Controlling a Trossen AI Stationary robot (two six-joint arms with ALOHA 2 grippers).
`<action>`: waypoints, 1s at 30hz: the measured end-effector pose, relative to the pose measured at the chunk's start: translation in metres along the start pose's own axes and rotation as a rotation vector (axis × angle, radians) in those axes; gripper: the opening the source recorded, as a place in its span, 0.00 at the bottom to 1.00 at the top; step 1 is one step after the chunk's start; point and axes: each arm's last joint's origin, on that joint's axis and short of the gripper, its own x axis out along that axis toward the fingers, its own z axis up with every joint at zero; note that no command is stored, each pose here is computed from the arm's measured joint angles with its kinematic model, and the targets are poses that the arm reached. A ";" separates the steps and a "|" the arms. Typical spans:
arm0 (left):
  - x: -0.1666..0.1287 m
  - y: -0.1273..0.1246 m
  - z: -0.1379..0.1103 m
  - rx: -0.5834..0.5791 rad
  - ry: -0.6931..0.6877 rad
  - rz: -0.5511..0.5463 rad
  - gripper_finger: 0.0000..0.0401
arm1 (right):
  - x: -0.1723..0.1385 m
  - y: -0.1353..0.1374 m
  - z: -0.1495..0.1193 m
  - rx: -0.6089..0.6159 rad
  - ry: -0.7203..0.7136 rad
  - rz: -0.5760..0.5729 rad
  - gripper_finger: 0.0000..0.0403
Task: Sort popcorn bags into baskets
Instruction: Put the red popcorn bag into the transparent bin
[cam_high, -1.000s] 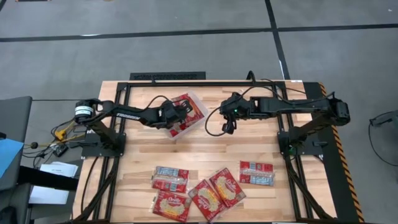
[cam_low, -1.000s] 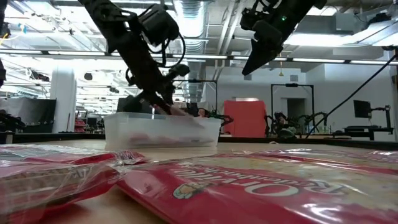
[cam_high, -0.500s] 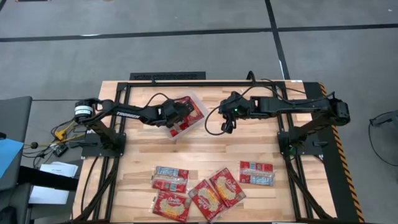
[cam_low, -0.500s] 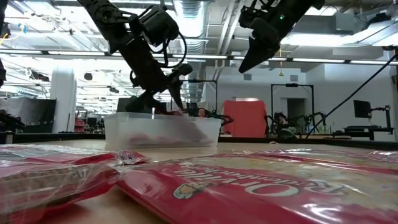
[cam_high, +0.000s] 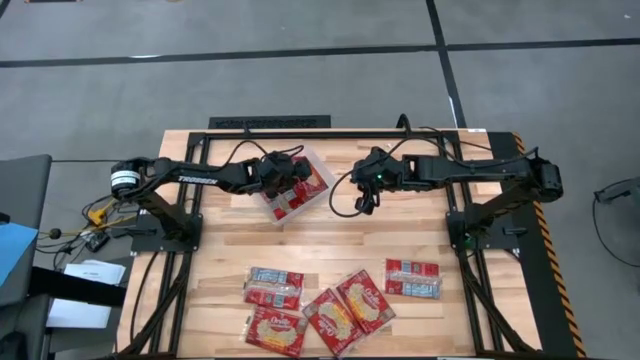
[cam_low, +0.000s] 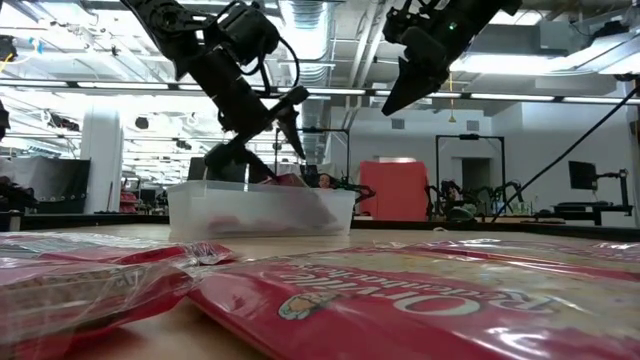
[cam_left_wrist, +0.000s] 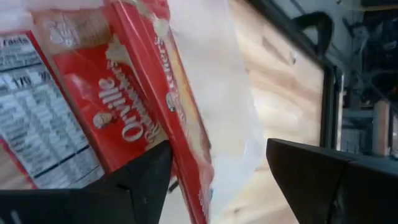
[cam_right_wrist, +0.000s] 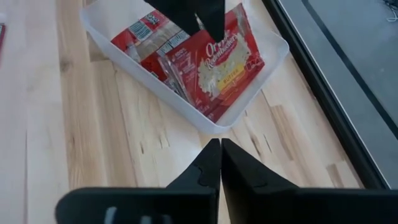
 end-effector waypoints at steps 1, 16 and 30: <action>0.000 0.002 -0.001 0.002 0.027 0.013 0.62 | 0.000 0.000 0.000 0.000 0.000 0.001 0.07; -0.012 0.008 -0.001 0.036 0.099 0.107 0.52 | 0.000 0.002 0.002 0.009 -0.023 0.006 0.09; -0.006 0.025 -0.003 0.149 0.093 0.256 0.03 | 0.000 0.001 0.002 0.010 -0.023 0.005 0.06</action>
